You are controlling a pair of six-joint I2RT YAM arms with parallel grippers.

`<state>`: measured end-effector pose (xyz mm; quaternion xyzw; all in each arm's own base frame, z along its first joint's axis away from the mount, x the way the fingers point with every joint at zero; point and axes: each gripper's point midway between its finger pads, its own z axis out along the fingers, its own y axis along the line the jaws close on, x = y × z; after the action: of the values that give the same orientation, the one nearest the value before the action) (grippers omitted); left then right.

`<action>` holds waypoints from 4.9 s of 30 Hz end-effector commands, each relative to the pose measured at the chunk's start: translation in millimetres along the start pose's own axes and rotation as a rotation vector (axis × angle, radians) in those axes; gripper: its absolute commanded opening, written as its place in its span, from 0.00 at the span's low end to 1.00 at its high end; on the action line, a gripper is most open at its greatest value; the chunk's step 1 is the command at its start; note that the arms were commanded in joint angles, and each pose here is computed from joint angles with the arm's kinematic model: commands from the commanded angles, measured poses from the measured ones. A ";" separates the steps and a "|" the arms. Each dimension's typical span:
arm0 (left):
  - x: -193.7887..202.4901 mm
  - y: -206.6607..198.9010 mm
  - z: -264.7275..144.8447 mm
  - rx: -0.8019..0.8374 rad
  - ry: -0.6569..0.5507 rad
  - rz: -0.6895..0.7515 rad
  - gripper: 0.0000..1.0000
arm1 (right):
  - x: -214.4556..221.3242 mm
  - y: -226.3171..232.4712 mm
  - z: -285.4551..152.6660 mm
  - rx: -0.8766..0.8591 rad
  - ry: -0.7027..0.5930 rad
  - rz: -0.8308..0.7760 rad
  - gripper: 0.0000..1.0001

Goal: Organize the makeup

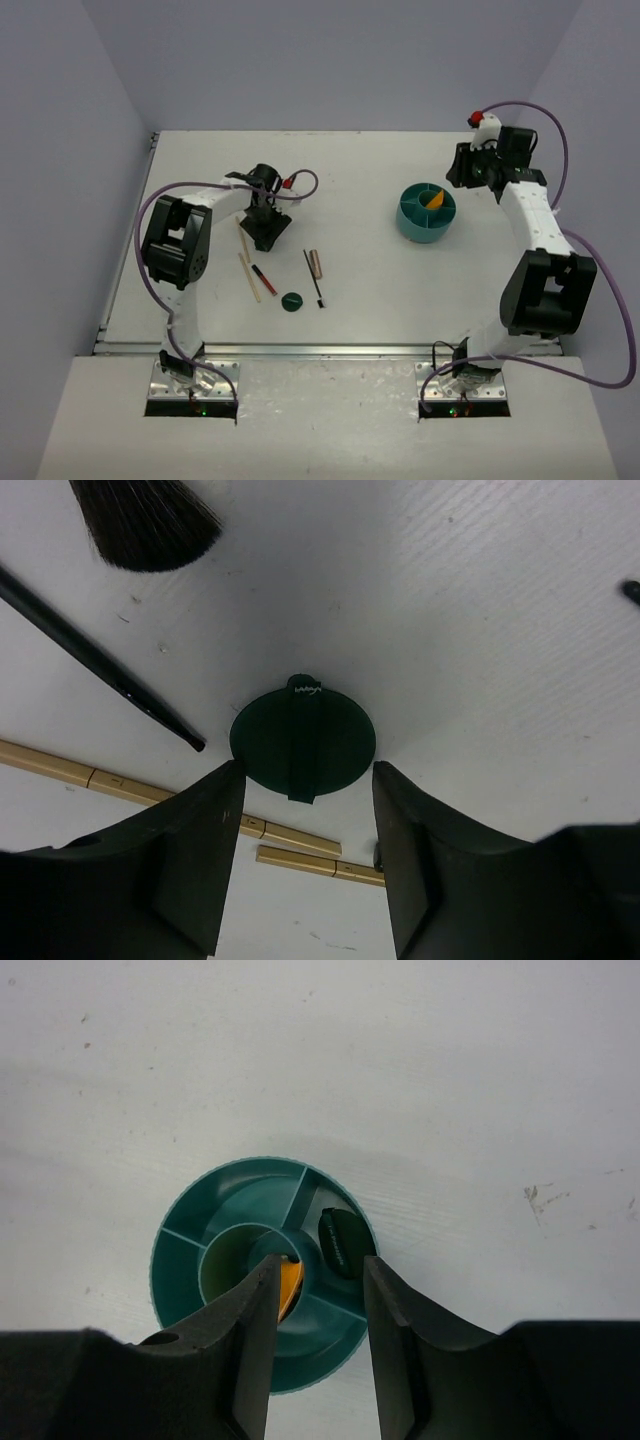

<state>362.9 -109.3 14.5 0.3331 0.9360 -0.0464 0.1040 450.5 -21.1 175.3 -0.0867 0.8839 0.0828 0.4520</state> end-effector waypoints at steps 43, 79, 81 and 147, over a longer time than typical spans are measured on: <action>-173.0 -89.5 -249.1 0.404 -0.854 0.261 0.00 | -118.4 332.1 -47.7 -0.859 -0.139 0.117 0.59; -167.7 -55.4 -223.9 0.201 -0.768 0.114 1.00 | -121.3 125.9 -27.0 -0.332 -0.192 0.005 0.00; -161.5 -51.1 -214.8 0.179 -0.741 0.094 1.00 | -113.1 85.8 -31.3 -0.209 -0.183 -0.130 0.00; -131.8 -41.2 -170.5 0.133 -0.614 0.043 1.00 | -31.5 -21.5 5.4 0.132 0.010 -0.316 0.41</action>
<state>404.5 -195.2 194.1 0.3255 0.8606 -0.2095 0.3308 460.4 -27.4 123.8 -0.2317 0.8925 -0.0114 0.3867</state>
